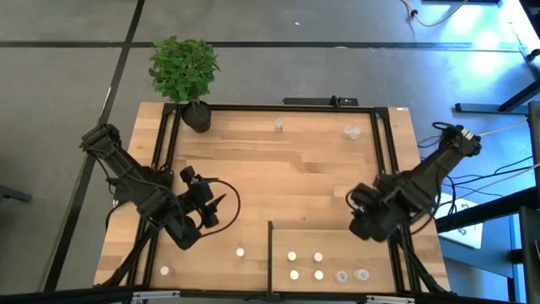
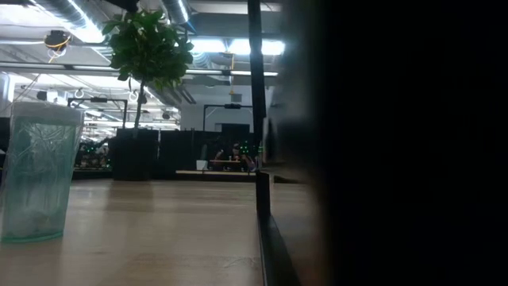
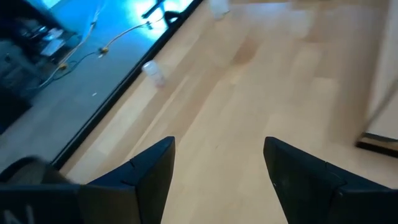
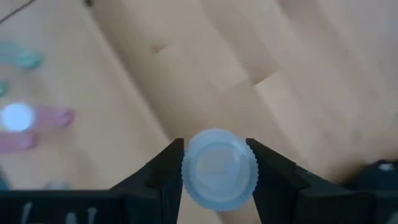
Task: Pick and place medicine bottles onto shelf by color
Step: Put the bottom white pill bottle on the shelf aligned with the other white pill bottle
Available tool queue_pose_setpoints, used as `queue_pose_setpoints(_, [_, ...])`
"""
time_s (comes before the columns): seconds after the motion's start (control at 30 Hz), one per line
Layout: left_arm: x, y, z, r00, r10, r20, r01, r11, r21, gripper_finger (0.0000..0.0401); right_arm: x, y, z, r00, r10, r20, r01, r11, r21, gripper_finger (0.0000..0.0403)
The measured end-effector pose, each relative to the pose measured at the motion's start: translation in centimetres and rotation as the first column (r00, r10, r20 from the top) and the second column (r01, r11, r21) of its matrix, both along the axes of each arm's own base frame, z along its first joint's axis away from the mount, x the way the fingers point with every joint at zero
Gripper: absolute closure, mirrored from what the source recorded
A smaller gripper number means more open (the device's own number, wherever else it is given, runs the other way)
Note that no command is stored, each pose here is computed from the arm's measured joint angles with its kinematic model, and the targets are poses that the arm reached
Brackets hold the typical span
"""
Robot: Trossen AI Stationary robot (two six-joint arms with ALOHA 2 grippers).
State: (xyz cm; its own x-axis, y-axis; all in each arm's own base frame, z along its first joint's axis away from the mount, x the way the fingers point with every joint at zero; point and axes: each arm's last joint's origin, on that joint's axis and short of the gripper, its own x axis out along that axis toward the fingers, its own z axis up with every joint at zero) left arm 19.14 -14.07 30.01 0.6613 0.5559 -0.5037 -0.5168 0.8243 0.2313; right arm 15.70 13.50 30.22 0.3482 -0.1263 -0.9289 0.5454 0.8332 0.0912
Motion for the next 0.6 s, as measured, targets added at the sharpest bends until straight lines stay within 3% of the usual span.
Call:
queue_pose_setpoints(0.17, [0.4,-1.7,0.3,0.990,-0.141,0.001,0.141,0.990,-0.025,0.0161,-1.3,2.1,-0.6,0.999,0.025,0.038,-0.027,0.999,0.041,0.0249])
queue_pose_setpoints(0.33, [1.1,-3.2,0.8,0.954,-0.298,0.014,0.298,0.949,-0.108,0.0161,-2.3,4.1,-2.2,1.000,0.021,0.006,-0.021,0.999,0.050,0.0249])
queue_pose_setpoints(0.6, [2.2,-4.9,1.9,0.844,-0.529,0.091,0.536,0.822,-0.194,0.0161,-3.1,7.0,-4.3,0.998,0.061,-0.032,-0.060,0.998,0.020,0.0249])
